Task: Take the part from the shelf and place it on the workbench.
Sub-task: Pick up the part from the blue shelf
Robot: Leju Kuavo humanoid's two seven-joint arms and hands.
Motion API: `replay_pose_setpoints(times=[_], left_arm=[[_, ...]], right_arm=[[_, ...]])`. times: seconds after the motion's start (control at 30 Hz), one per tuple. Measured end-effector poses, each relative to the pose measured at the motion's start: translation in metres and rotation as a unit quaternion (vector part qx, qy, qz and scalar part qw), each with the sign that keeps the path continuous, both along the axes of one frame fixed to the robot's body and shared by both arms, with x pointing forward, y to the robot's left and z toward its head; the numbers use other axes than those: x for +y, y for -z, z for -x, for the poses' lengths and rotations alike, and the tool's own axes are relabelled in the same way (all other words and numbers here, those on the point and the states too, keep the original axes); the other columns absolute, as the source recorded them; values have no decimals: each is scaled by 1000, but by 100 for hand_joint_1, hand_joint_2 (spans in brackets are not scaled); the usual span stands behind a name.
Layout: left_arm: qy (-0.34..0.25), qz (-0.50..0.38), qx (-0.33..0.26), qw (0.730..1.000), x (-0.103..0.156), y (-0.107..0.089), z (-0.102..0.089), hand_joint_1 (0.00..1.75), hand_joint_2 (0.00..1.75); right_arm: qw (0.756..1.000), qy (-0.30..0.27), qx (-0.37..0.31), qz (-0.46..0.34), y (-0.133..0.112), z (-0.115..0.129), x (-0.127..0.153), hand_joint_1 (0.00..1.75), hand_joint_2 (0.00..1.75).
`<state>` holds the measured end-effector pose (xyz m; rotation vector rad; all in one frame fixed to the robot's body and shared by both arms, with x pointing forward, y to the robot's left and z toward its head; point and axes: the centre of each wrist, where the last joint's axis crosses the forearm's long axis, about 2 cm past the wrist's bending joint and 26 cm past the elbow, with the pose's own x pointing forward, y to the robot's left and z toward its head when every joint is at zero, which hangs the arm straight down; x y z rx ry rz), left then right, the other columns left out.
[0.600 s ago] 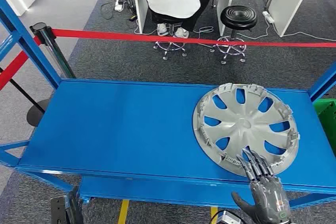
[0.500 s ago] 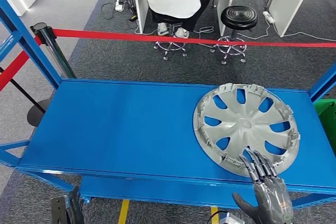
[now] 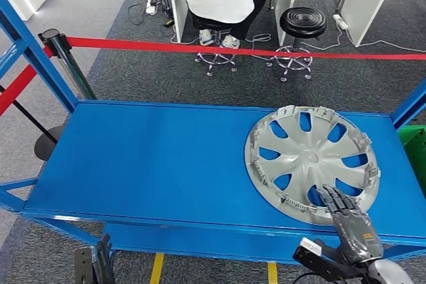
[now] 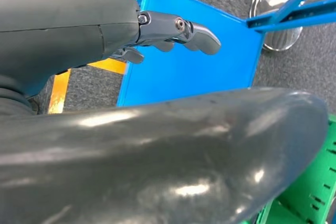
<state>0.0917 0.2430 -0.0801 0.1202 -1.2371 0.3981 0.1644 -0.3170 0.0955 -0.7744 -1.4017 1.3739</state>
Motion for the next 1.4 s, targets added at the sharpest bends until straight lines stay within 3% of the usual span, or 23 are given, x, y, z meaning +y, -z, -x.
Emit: replay_pose_setpoints(times=[0.33,0.37,0.47,0.5,0.93,1.27,1.4], left_arm=[[34,4,-5,999,-6,0,-10,0,0],[37,5,-6,999,-7,0,-11,0,0],[43,7,-7,999,-8,0,-12,0,0],[44,8,-7,999,-8,0,-13,0,0],[44,5,-6,999,-7,0,-15,0,0],[33,3,4,999,-5,2,-7,0,0],[26,1,9,1000,-4,3,-2,0,0]], right_arm=[[998,30,40,35,23,-36,-19,0,175],[998,31,46,37,25,-38,-19,29,175],[997,34,58,43,31,-44,-21,160,175],[997,35,60,45,33,-45,-21,175,175],[998,38,27,51,41,-44,-16,175,175],[999,18,-31,35,29,-26,-2,175,175],[996,-3,-89,16,15,-16,7,175,175]])
